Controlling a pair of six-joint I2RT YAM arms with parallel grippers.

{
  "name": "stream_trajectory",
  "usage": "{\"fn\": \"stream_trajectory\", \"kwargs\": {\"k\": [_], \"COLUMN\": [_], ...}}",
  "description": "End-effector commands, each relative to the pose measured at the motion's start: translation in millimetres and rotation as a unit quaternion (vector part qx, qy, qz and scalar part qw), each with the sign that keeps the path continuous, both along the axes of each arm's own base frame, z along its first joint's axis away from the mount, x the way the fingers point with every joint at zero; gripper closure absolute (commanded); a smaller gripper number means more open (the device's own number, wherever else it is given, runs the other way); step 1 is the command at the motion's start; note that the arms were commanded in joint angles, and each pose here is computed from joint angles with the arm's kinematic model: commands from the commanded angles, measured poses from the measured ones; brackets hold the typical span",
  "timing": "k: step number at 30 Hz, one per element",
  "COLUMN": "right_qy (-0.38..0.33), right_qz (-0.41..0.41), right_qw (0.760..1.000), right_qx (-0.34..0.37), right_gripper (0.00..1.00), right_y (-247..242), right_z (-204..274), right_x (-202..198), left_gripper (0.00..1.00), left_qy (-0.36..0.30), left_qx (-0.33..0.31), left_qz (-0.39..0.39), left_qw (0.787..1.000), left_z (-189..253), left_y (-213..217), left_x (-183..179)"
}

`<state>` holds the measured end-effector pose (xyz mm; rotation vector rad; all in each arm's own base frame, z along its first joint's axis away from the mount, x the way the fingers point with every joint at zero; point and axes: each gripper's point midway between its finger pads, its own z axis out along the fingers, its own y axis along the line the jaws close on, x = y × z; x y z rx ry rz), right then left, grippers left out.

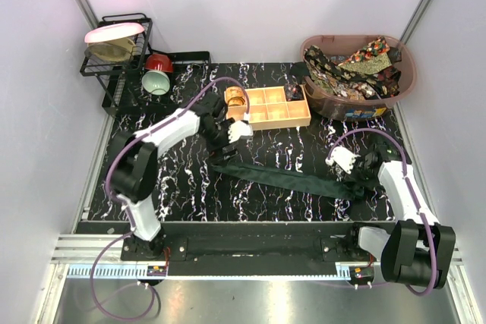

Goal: Roll the ties
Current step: Place the tie at the center of the board, then flatten out the tie at the center of the board.

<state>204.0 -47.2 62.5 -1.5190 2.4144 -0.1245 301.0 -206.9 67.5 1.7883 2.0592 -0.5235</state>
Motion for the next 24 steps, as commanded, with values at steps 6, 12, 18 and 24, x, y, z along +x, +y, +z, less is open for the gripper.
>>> {"fn": "stream_trajectory", "kwargs": {"k": [6, 12, 18, 24], "right_qy": [-0.032, -0.032, -0.053, -0.082], "right_qz": [0.02, 0.038, 0.055, 0.037], "right_qw": [0.999, 0.999, 0.997, 0.995], "right_qx": [-0.009, -0.006, 0.004, 0.047], "right_gripper": [0.85, 0.29, 0.06, 0.0], "right_y": [0, 5, 12, 27], "right_z": [7, 16, 40, 74], "right_x": [3, -12, -25, -20], "left_gripper": [0.07, 0.2, 0.42, 0.58], "left_qy": [0.067, 0.06, 0.052, 0.036], "left_qx": [-0.012, -0.004, 0.038, 0.117], "left_qz": [-0.046, -0.086, -0.101, -0.111], "left_qw": [0.997, 0.994, 0.993, 0.986], "left_z": [-6, -22, -48, -77], "left_y": [-39, -77, -79, -55], "left_x": [-11, -14, -14, -26]}}
